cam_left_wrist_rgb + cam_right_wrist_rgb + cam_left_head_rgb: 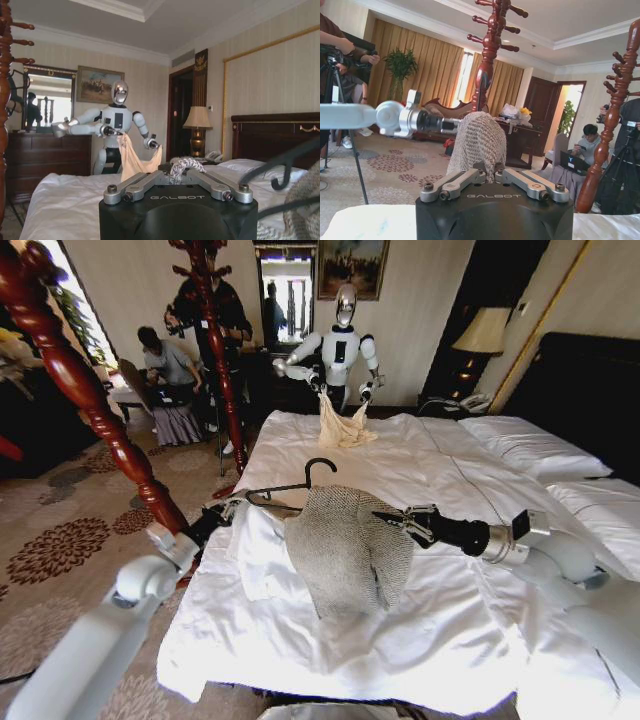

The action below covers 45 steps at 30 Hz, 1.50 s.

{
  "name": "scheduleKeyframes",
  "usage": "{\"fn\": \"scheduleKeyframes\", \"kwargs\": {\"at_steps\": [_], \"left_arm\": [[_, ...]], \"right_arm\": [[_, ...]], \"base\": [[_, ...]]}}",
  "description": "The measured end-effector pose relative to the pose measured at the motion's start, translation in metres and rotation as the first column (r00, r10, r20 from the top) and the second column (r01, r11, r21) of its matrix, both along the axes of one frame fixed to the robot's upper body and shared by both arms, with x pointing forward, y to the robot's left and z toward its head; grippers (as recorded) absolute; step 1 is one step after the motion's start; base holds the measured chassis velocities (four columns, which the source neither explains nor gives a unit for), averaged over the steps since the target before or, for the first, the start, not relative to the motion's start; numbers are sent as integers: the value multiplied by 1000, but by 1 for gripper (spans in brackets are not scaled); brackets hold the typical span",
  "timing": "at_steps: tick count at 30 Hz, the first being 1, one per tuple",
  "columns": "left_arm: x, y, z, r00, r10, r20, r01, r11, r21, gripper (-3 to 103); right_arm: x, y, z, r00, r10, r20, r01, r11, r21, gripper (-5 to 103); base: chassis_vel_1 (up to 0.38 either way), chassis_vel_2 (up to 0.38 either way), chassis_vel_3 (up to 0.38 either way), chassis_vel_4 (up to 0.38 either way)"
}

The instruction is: Pick up the clothes from the bed and hang them on the clothes hanger.

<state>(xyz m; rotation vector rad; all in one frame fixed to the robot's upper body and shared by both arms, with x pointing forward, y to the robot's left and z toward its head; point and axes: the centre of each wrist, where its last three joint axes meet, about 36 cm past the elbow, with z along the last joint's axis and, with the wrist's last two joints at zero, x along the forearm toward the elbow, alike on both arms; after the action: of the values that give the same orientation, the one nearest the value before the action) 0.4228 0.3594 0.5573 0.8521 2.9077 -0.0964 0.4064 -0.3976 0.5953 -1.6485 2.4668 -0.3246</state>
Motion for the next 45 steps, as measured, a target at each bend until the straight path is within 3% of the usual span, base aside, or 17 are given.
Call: {"fn": "scheduleKeyframes", "kwargs": {"at_steps": [9,16,19,22,25,30,37,45], "left_arm": [[-1,11,55,996,50,-78,-53,998,-40,2],[-5,2,81,993,45,-111,-51,997,-51,2],[-9,-4,89,993,18,-114,-26,997,-67,2],[-22,-15,106,995,-35,-93,27,996,-90,2],[-32,-16,116,997,-44,-67,38,996,-85,2],[-46,-16,131,998,-51,-24,50,997,-51,2],[-48,-15,137,999,-32,-5,32,999,12,2],[-57,-27,129,1000,-20,-15,22,994,110,2]], "right_arm": [[-3,5,-3,998,57,4,-57,998,6,3],[-5,5,-9,996,86,-3,-86,996,-29,3],[-7,7,-12,998,70,-6,-70,997,-36,3],[-11,9,-18,1000,0,-8,0,999,-47,3],[-12,10,-21,999,-52,-11,51,998,-46,3],[-11,2,-28,985,-170,-5,169,982,-80,3],[-11,0,-30,960,-281,0,280,958,-59,3],[-12,3,-27,928,-369,-39,371,927,51,3]], "base": [[0,0,0,0],[0,0,0,0],[0,0,0,0],[0,0,0,0],[0,0,0,0],[0,0,0,0],[0,0,0,0],[0,0,0,0]]}}
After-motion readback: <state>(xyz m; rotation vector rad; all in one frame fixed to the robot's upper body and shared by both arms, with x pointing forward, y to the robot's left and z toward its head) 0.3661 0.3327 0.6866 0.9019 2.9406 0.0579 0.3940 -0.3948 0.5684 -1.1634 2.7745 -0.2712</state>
